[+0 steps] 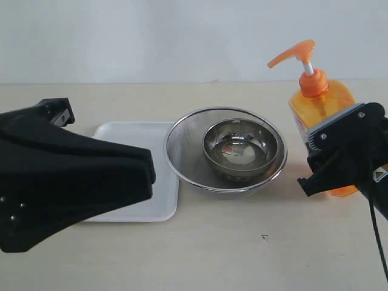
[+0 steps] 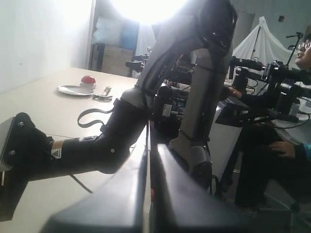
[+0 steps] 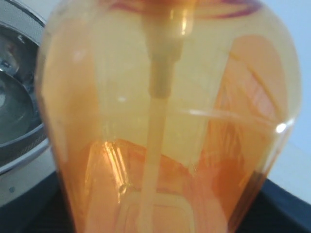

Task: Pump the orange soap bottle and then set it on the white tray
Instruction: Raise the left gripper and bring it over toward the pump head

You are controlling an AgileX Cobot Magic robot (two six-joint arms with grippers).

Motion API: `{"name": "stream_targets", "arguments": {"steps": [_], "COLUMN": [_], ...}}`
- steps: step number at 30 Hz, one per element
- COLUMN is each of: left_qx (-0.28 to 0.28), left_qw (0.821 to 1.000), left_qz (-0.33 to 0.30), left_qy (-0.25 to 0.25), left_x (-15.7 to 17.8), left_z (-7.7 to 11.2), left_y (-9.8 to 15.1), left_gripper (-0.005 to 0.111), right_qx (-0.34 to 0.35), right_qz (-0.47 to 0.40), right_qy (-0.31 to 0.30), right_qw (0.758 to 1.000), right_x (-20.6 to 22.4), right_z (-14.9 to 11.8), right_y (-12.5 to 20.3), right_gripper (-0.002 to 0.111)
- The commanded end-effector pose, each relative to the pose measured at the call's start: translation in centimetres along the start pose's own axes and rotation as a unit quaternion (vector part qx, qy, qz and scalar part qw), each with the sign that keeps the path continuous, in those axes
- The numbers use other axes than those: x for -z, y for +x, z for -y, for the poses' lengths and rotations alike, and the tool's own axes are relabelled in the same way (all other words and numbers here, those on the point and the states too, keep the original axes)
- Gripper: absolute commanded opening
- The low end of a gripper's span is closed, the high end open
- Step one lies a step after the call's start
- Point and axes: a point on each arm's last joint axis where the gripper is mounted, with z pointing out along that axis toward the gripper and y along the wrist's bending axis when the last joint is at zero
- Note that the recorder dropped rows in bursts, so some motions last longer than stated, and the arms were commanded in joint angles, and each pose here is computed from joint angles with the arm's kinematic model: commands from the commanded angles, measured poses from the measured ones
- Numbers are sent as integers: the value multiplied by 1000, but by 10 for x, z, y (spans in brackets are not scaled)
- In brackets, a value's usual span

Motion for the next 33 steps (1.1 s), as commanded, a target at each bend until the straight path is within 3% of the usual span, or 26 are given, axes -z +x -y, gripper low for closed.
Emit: {"name": "stream_targets", "arguments": {"steps": [1, 4, 12, 14, 17, 20, 26, 29, 33], "left_qx": [41, 70, 71, 74, 80, 41, 22, 28, 42], "left_qw": [999, 998, 997, 994, 972, 955, 961, 962, 974], "left_qz": [9, 8, 21, 1, -36, -58, -89, -98, -104], "left_qy": [2, 3, -7, -78, -219, -287, -263, -253, -197], "left_x": [0, 0, 0, 0, 5, 7, -20, -37, -63], "left_z": [2, 2, 0, -14, -40, -55, -92, -124, -158], "left_y": [-1, -1, -3, -2, -6, -21, -53, -56, -54], "left_gripper": [5, 5, 5, 5, 5, 5, 5, 5, 5], "right_qx": [-1, -1, -1, -1, -1, -1, -1, 0, 0], "right_qz": [21, 21, 20, 20, 19, 19, 16, 13, 12], "right_qy": [8, 8, 7, 6, 5, 5, 3, 0, -1], "right_qw": [1000, 1000, 1000, 1000, 1000, 1000, 1000, 1000, 1000], "right_x": [2, 2, 2, 2, 2, 2, 2, 2, 2], "right_z": [2, 2, 2, 2, 2, 2, 1, 0, 0], "right_y": [-5, -5, -5, -5, -5, -5, -4, -4, -3], "right_gripper": [0, 0, 0, 0, 0, 0, 0, 0, 0]}}
